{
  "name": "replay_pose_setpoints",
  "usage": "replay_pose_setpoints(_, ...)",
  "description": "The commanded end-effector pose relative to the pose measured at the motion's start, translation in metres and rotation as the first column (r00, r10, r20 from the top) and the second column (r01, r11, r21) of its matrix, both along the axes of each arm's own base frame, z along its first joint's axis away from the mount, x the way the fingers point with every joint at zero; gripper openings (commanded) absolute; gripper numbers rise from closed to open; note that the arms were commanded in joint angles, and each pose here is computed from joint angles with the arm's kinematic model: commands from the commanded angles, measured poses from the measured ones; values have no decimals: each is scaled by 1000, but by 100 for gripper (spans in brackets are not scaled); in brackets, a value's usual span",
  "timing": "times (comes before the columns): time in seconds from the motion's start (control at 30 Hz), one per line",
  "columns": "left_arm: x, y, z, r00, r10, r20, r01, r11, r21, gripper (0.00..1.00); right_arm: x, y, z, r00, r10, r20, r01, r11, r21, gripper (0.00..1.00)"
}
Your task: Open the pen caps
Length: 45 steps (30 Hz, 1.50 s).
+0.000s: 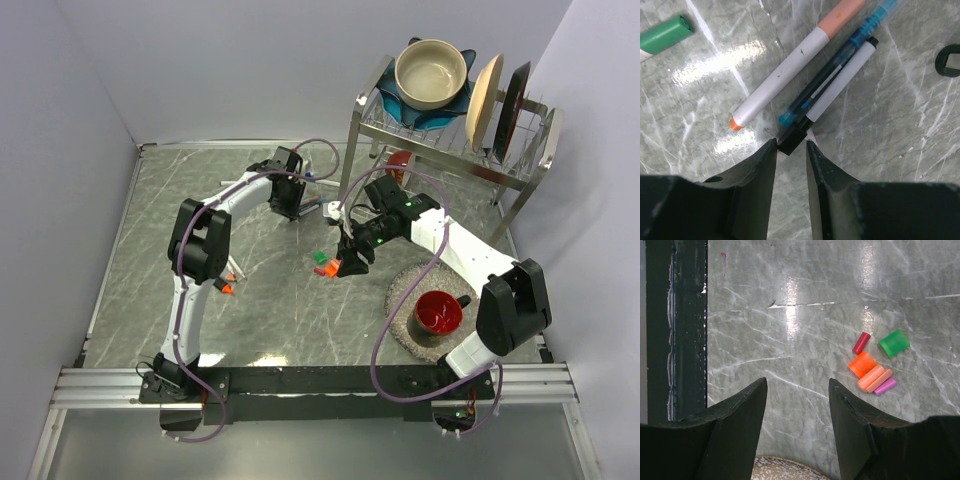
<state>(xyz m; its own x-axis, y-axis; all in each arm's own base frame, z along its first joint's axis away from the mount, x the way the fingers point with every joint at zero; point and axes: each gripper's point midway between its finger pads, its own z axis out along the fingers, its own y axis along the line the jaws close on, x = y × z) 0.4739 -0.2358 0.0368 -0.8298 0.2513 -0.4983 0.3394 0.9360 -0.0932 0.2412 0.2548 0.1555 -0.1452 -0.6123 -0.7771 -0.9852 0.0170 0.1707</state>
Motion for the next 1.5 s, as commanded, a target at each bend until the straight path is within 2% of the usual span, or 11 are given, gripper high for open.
replay_pose_setpoints(0.0,-10,-5,-1,999,-20,-27,20,1000,-8,34,9,4,15,999,11,37,-12,999,33,60)
replay_pose_setpoints(0.23,-14,-2,-5,1000,-2,-26,3,999,39,31,9,4,16,999,11,37,-12,999,38,60)
replay_pose_setpoints(0.5,-22,-7,-6,999,-18,-32,19,998,58,14,8,3,16,999,12,33,-13,999,39,60)
replay_pose_setpoints(0.8,-41,-8,2,998,-42,-50,43,999,20,5,8,3,17,999,12,36,-13,999,41,60)
replay_pose_setpoints(0.87,-44,-12,12,998,-42,-37,41,999,-21,1,9,2,17,999,9,37,-10,999,38,60)
replay_pose_setpoints(1.07,-62,-19,43,1000,2,6,0,981,-193,1,10,6,15,1000,-24,10,23,998,53,60)
replay_pose_setpoints(1.27,-108,-9,56,998,66,2,-62,940,-336,1,2,29,13,996,-41,-79,48,995,90,58)
replay_pose_setpoints(1.3,-105,-10,77,995,81,64,-49,917,-395,1,-1,40,14,998,-26,-61,32,994,103,58)
replay_pose_setpoints(1.4,-128,-4,73,991,129,24,-100,862,-498,1,-4,54,10,991,-82,-102,92,992,92,57)
replay_pose_setpoints(1.43,-126,-7,98,985,160,67,-92,809,-581,1,-4,65,15,985,-108,-131,124,985,116,57)
replay_pose_setpoints(1.47,-139,-4,86,985,168,43,-109,789,-605,1,-4,69,14,979,-130,-158,149,981,120,56)
